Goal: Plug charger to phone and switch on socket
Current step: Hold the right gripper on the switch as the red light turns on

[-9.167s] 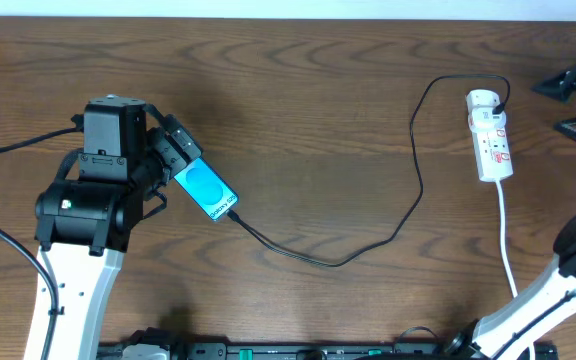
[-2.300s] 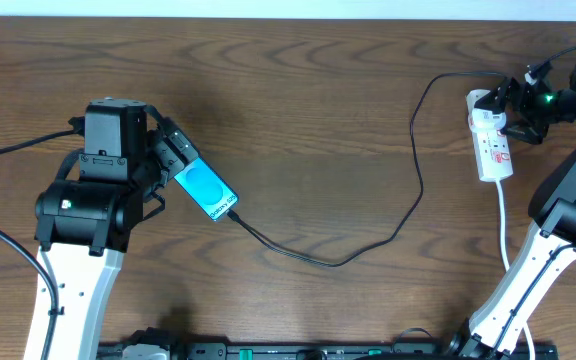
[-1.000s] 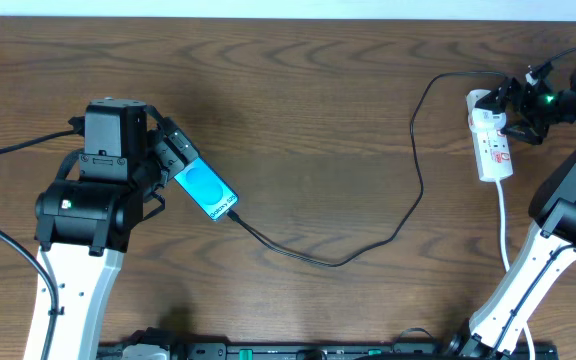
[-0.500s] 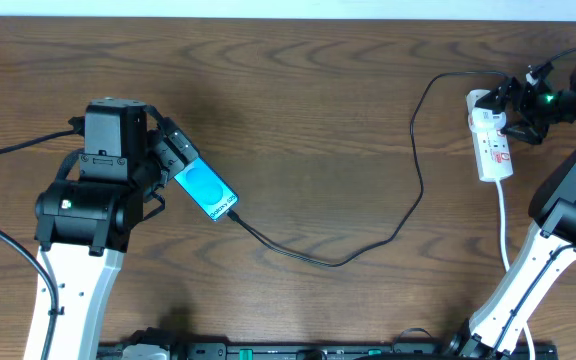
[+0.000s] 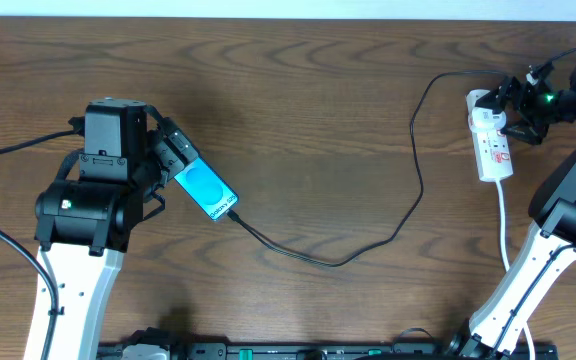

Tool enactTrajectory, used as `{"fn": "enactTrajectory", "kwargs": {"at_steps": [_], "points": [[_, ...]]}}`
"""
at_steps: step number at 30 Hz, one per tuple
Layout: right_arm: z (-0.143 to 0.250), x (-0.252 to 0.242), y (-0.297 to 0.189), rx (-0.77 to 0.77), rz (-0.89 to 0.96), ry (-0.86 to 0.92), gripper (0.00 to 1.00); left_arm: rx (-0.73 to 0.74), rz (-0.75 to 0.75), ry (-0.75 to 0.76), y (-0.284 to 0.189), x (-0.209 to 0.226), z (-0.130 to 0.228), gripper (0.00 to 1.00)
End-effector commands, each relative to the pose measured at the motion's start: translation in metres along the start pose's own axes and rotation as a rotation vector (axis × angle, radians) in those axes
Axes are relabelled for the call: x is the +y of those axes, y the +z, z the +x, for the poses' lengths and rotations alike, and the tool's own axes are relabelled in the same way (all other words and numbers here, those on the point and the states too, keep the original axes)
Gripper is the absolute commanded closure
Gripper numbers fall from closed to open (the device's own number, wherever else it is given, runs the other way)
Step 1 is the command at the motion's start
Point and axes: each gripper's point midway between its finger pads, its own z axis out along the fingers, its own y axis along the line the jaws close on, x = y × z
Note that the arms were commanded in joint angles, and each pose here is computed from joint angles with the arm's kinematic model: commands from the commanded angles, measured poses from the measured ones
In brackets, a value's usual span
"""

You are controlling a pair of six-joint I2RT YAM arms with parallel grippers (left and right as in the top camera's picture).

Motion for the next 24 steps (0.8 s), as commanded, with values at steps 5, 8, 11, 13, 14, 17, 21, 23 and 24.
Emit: {"fn": "enactTrajectory", "kwargs": {"at_steps": [5, 8, 11, 13, 14, 17, 21, 23, 24], "points": [[0.0151, 0.0225, 0.0259, 0.075, -0.052, 0.013, 0.01, -0.034, 0.004, 0.011, -0.0086, -0.0019, -0.0083, 0.02], [0.0157, 0.0244, 0.0273, 0.079, -0.051, 0.009, 0.01, -0.034, 0.004, 0.011, -0.0086, -0.0019, -0.0082, 0.02], [0.0160, 0.0252, 0.0279, 0.080, -0.051, 0.007, 0.01, -0.034, 0.004, 0.011, -0.0086, -0.0019, -0.0082, 0.02], [0.0159, 0.0254, 0.0280, 0.080, -0.051, 0.006, 0.01, -0.034, 0.004, 0.011, -0.0086, -0.0019, -0.0082, 0.02], [0.0157, 0.0250, 0.0279, 0.079, -0.050, 0.006, 0.01, -0.034, 0.004, 0.011, -0.0086, -0.0019, -0.0082, 0.02], [0.0156, 0.0221, 0.0278, 0.078, -0.034, 0.006, 0.01, -0.034, 0.004, 0.011, -0.0086, -0.0019, -0.0082, 0.02], [0.0153, 0.0184, 0.0269, 0.077, -0.020, 0.013, 0.01, -0.034, 0.004, 0.011, -0.0086, -0.0019, -0.0082, 0.02], [0.0145, 0.0167, 0.0257, 0.073, -0.021, 0.020, 0.01, -0.034, 0.004, 0.011, -0.0086, -0.0019, -0.0082, 0.02], [0.0142, 0.0158, 0.0249, 0.071, -0.021, 0.022, 0.01, -0.034, 0.004, 0.011, -0.0086, -0.0019, -0.0082, 0.02]]}}
